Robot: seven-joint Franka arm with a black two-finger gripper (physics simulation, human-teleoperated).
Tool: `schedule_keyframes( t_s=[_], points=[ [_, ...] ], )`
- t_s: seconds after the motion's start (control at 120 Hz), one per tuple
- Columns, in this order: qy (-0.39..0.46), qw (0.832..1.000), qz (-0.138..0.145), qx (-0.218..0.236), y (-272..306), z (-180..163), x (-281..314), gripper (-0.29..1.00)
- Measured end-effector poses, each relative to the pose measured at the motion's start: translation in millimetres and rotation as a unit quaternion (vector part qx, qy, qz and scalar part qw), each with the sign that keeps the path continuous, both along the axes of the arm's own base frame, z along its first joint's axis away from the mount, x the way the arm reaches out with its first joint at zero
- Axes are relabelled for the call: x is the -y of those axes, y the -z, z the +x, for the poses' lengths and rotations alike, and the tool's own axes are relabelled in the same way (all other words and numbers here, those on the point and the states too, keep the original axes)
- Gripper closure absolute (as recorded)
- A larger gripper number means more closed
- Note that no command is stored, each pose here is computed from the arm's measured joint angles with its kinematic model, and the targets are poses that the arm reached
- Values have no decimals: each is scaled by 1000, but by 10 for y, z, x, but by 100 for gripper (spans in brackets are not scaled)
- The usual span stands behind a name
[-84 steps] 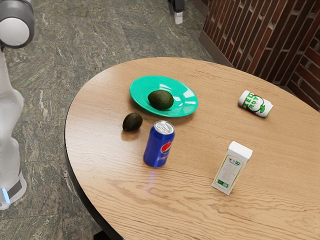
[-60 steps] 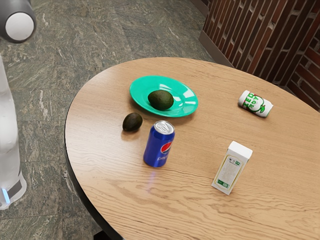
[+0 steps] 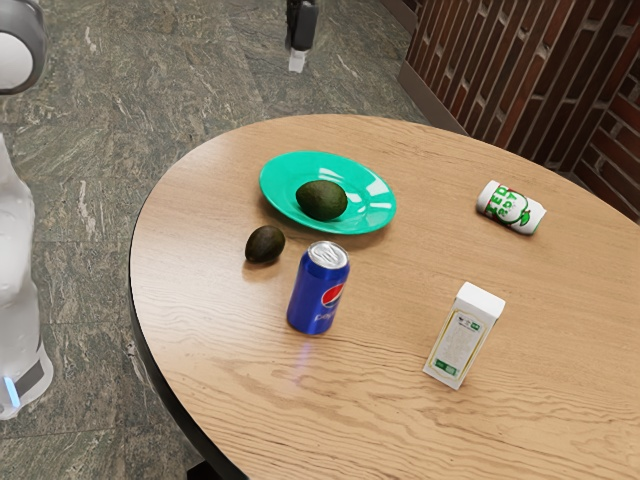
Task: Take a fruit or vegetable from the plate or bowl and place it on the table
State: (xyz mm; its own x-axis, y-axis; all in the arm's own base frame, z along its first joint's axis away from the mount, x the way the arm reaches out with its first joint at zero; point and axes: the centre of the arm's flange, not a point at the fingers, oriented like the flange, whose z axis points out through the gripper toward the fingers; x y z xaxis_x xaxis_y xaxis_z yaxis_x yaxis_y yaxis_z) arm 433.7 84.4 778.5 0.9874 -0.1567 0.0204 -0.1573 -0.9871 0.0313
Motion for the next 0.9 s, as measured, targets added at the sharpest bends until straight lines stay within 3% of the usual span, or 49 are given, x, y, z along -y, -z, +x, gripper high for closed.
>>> schedule_keyframes(
  t_s=[0.142,0.242,0.433,0.658,0.9],
  points=[
    [46,999,5,1,774,-286,479,2],
    [83,995,39,25,1001,-40,899,2],
    [69,994,58,60,1140,191,787,2],
    [42,997,56,41,1657,230,513,2],
    [27,995,56,80,1713,300,353,2]
  ],
)
